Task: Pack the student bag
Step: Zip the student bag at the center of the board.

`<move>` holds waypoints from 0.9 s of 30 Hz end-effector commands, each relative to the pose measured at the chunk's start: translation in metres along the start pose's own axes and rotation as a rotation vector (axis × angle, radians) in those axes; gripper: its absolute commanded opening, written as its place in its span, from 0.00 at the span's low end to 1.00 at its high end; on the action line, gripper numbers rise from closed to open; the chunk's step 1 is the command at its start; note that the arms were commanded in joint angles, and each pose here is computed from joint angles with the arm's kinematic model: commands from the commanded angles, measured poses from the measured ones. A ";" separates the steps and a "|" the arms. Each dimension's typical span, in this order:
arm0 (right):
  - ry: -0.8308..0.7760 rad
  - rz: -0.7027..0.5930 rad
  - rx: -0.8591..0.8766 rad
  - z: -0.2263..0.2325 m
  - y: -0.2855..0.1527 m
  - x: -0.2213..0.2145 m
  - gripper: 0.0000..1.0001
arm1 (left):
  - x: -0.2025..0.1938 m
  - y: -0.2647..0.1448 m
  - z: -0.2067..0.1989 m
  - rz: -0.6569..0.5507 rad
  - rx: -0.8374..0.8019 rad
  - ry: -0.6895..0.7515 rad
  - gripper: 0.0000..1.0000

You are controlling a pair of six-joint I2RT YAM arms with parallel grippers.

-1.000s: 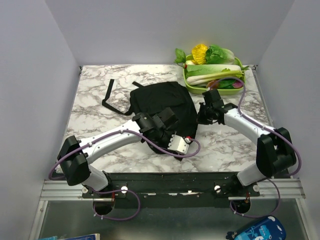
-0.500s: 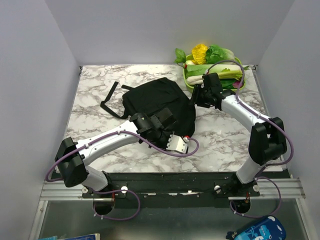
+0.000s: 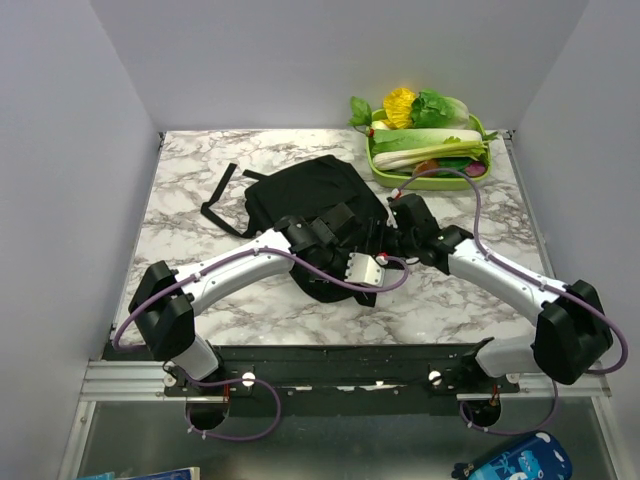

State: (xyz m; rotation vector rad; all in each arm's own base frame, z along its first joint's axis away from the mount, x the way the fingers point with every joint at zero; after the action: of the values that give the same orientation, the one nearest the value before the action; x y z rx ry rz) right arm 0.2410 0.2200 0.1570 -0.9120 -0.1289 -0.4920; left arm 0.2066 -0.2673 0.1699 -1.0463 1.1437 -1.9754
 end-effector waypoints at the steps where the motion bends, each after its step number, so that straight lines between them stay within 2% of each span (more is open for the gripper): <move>1: 0.084 0.134 0.039 0.008 0.014 -0.029 0.73 | 0.002 -0.009 0.009 0.007 0.040 0.019 0.00; 5: 0.087 0.167 0.025 0.011 0.023 -0.040 0.73 | 0.001 -0.012 0.008 0.011 0.043 0.019 0.00; 8: 0.112 0.182 0.013 0.008 0.025 -0.043 0.69 | 0.000 -0.013 0.007 0.011 0.045 0.024 0.00; 16: 0.060 0.159 -0.039 -0.002 -0.004 -0.045 0.74 | -0.003 -0.013 0.004 0.019 0.044 0.029 0.00; 22: 0.010 0.080 -0.131 -0.012 -0.028 -0.035 0.75 | -0.004 -0.016 0.002 0.019 0.051 0.036 0.00; 27: 0.052 0.118 -0.147 -0.021 -0.020 -0.045 0.78 | -0.003 -0.018 0.003 0.013 0.056 0.038 0.00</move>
State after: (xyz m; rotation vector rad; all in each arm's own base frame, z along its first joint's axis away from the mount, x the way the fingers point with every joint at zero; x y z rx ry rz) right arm 0.1971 0.2141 0.1534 -1.0007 -0.0246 -0.4294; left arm 0.2073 -0.2633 0.1772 -1.0107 1.1331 -1.9946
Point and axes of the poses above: each gripper's point midway between its finger pads, its own y axis out along the fingers, its own z axis along the line the jaws close on, x = y × z, the point moved 4 cm from there along -y, back along the fingers, and after that the axes turned 13 degrees about y, right-handed, at the moved point
